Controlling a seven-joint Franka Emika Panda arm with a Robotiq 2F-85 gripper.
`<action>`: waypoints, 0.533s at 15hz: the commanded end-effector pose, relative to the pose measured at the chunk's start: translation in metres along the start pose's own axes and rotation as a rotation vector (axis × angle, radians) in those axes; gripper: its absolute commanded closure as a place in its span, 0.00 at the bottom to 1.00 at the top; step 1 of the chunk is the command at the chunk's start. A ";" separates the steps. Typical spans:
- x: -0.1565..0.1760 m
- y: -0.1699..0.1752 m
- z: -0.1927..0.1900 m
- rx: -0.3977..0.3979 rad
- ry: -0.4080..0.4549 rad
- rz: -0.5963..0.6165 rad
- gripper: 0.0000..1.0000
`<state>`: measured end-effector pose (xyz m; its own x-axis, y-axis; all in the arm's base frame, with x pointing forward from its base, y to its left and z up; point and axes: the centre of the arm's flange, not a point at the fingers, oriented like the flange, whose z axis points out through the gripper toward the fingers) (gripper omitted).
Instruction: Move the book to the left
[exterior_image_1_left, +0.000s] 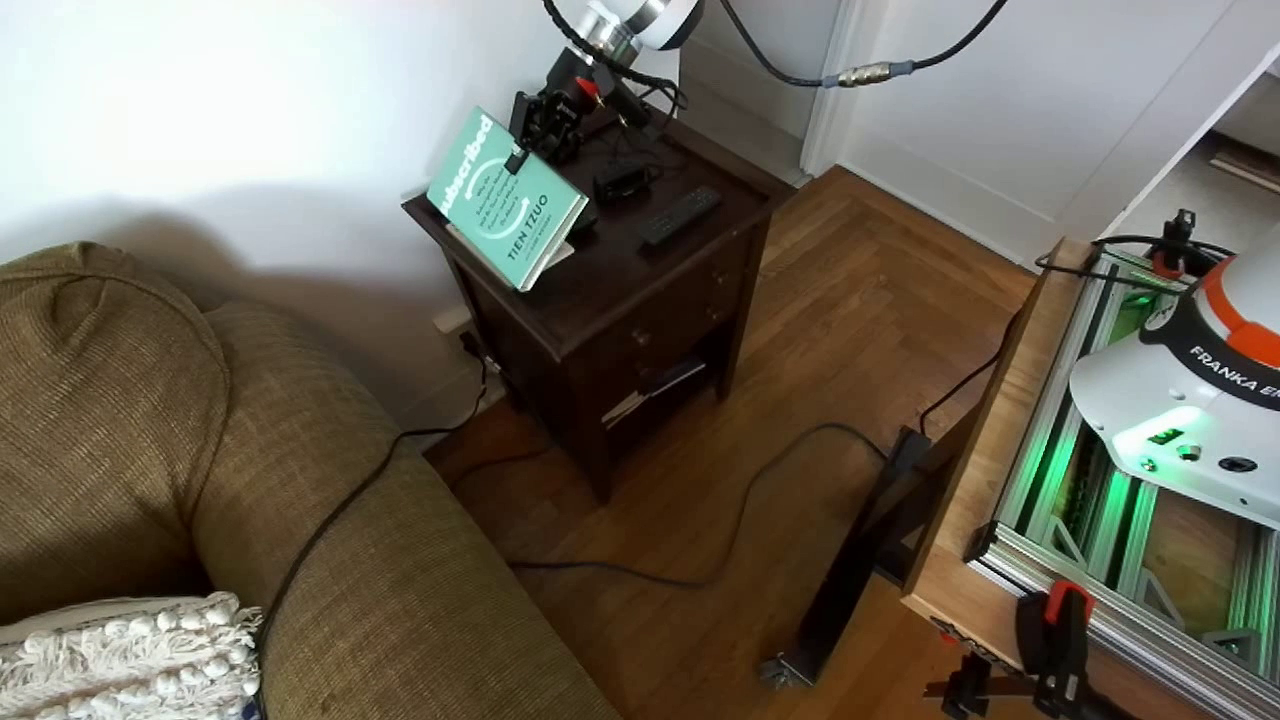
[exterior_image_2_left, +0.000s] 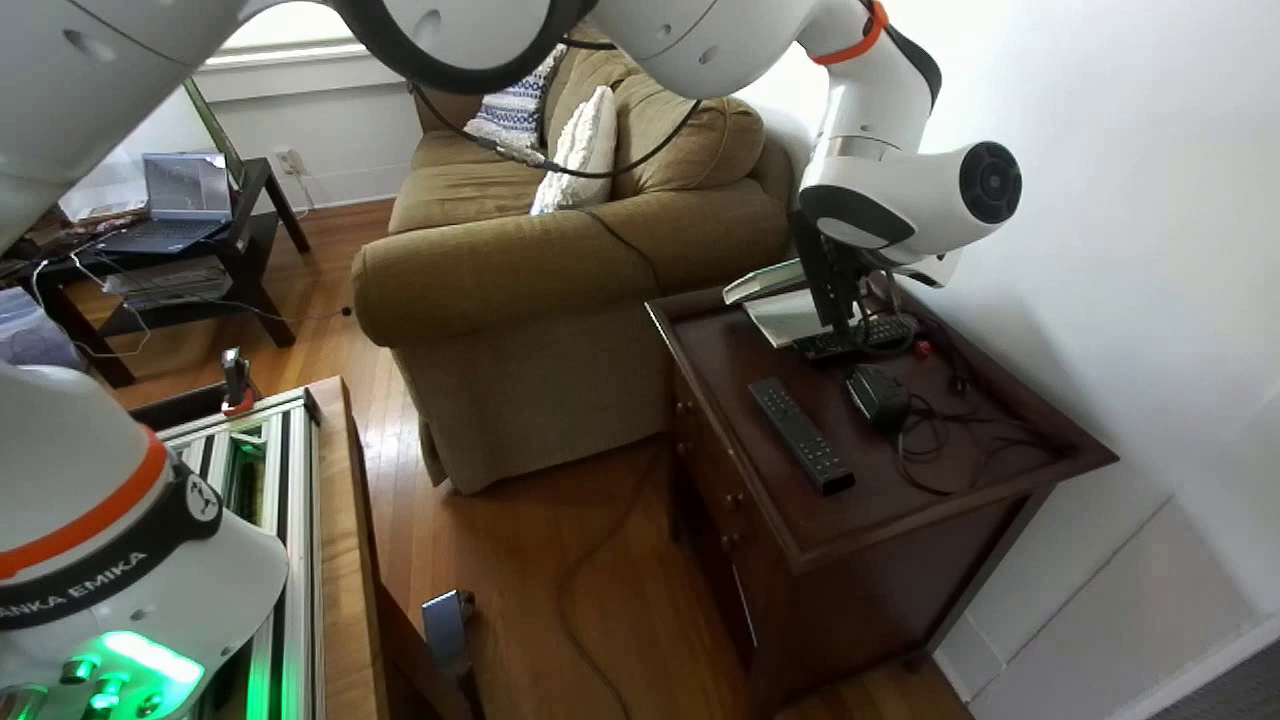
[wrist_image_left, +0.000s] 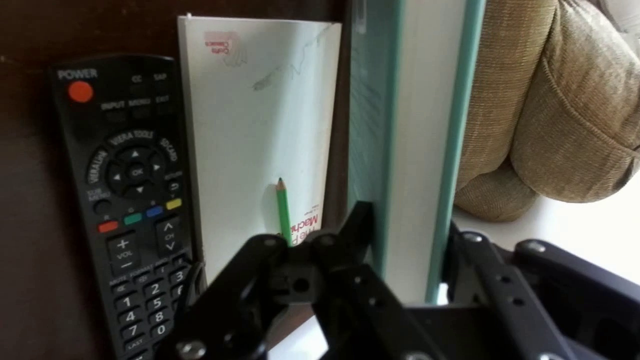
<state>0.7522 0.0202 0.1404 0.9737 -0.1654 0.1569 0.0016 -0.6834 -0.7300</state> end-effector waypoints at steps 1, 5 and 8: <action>0.022 0.006 0.019 0.013 -0.017 0.019 0.92; 0.026 0.008 0.032 0.009 -0.033 0.029 0.92; 0.033 0.010 0.036 -0.001 -0.029 0.029 0.92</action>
<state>0.7675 0.0294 0.1211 0.9788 -0.1603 0.1272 -0.0193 -0.6913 -0.7224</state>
